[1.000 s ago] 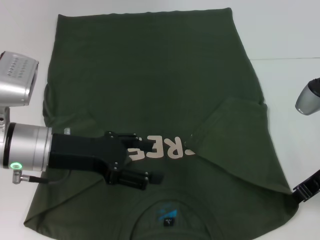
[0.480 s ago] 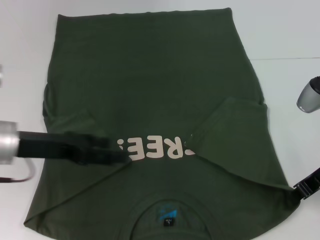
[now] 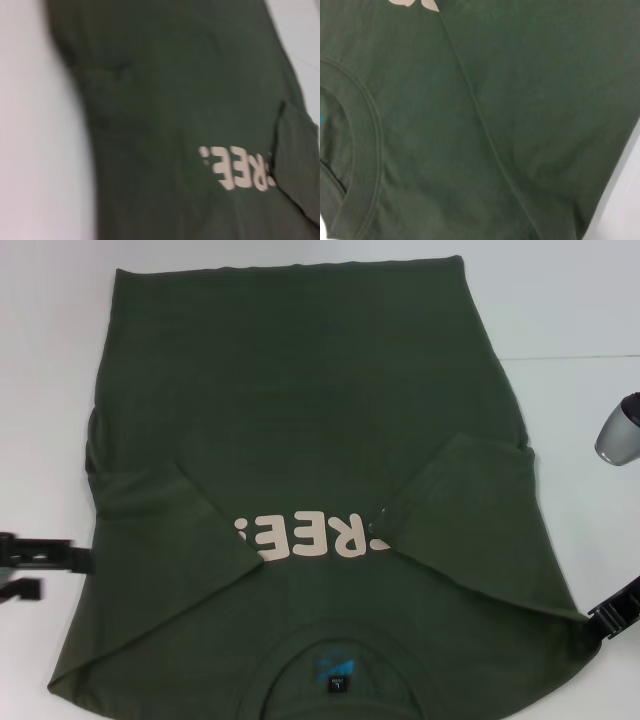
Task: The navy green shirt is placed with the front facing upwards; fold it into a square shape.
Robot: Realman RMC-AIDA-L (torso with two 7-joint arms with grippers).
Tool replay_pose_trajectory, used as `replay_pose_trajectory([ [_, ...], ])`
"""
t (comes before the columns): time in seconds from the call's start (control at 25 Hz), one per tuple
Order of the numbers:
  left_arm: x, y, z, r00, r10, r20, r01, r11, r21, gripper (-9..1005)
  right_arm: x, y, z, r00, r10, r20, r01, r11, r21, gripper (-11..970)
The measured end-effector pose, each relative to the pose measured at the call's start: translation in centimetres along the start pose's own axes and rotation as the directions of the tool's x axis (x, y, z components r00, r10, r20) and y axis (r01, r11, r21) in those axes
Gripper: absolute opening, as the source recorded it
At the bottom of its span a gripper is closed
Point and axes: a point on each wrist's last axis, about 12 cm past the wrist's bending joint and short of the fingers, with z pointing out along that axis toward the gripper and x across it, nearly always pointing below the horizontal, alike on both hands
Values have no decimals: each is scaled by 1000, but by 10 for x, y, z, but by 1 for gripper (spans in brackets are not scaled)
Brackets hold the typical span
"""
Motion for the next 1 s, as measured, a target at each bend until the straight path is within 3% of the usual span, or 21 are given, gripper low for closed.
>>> replay_pose_trajectory([
  [0.12, 9, 16, -11, 992, -124, 12, 125, 991, -37, 884, 0, 0, 0, 1000, 0, 2, 0, 1000, -1, 41],
  [0.24, 18, 26, -11, 984, -179, -8, 179, 982, -60, 882, -2, 1, 0, 1000, -3, 4, 3, 1000, -1, 41],
  [0.52, 33, 39, 3, 969, -239, -65, 234, 969, -81, 878, -4, 2, 0, 1000, -12, 2, 12, 1000, -2, 41],
  [1.0, 34, 43, 28, 966, -230, -122, 221, 972, -84, 871, -5, 4, 1, 1000, -18, 1, 18, 1000, -6, 41],
])
